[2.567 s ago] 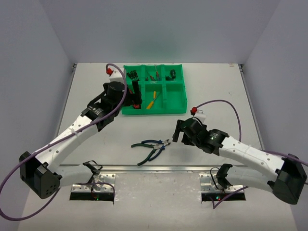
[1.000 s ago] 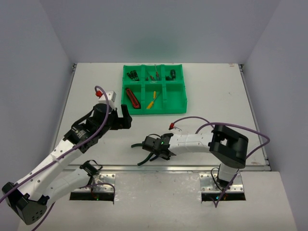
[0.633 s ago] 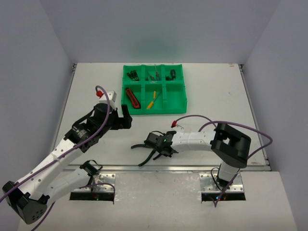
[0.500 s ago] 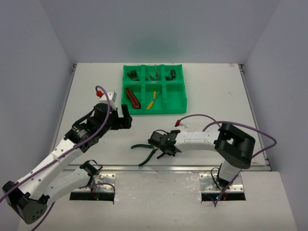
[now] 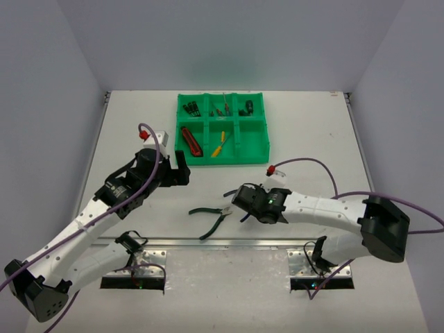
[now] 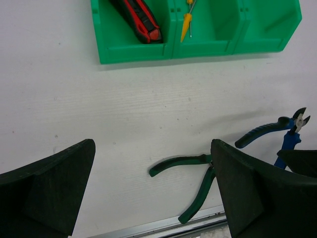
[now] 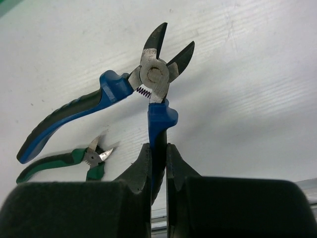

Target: Sort the tools into containers

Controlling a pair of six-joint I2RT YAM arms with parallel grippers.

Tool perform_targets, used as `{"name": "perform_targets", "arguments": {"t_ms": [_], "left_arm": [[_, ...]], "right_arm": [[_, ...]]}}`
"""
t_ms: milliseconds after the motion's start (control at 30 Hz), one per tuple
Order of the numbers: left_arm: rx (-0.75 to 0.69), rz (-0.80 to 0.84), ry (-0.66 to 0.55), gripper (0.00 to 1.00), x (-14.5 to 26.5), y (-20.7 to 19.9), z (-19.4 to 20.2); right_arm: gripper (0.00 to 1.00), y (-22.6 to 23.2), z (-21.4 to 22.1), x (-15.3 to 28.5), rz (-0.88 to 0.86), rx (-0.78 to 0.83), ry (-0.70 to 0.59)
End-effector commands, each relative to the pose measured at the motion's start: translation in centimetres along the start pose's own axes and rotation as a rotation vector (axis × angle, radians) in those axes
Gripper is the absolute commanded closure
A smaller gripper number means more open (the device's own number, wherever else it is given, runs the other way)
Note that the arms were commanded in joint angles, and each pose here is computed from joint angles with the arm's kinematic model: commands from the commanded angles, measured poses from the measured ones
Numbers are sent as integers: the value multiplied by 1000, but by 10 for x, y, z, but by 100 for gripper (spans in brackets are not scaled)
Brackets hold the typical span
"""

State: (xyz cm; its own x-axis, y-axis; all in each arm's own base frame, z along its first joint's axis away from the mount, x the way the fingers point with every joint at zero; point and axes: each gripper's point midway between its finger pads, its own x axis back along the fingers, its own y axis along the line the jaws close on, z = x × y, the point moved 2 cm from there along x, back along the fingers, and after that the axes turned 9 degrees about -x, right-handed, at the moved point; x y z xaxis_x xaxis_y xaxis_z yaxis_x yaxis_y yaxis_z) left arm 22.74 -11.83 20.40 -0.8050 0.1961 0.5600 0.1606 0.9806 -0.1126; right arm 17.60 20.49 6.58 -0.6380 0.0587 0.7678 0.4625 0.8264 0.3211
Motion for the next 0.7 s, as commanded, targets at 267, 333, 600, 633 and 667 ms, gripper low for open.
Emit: {"name": "perform_targets", "arguments": {"t_ms": [267, 333, 600, 633, 667], "left_arm": [[17, -7, -70, 0, 6, 1, -14], [16, -6, -67, 0, 5, 0, -13], [9, 6, -61, 0, 3, -2, -13], [8, 9, -59, 0, 3, -3, -13], [4, 12, -54, 0, 2, -3, -12]], "right_arm": [[100, 67, -135, -7, -191, 478, -209], [100, 78, -155, -18, -142, 583, -216], [100, 105, -211, -55, -202, 544, -233], [100, 105, -211, -58, -200, 542, -230], [100, 109, -222, -62, -216, 522, -245]]}}
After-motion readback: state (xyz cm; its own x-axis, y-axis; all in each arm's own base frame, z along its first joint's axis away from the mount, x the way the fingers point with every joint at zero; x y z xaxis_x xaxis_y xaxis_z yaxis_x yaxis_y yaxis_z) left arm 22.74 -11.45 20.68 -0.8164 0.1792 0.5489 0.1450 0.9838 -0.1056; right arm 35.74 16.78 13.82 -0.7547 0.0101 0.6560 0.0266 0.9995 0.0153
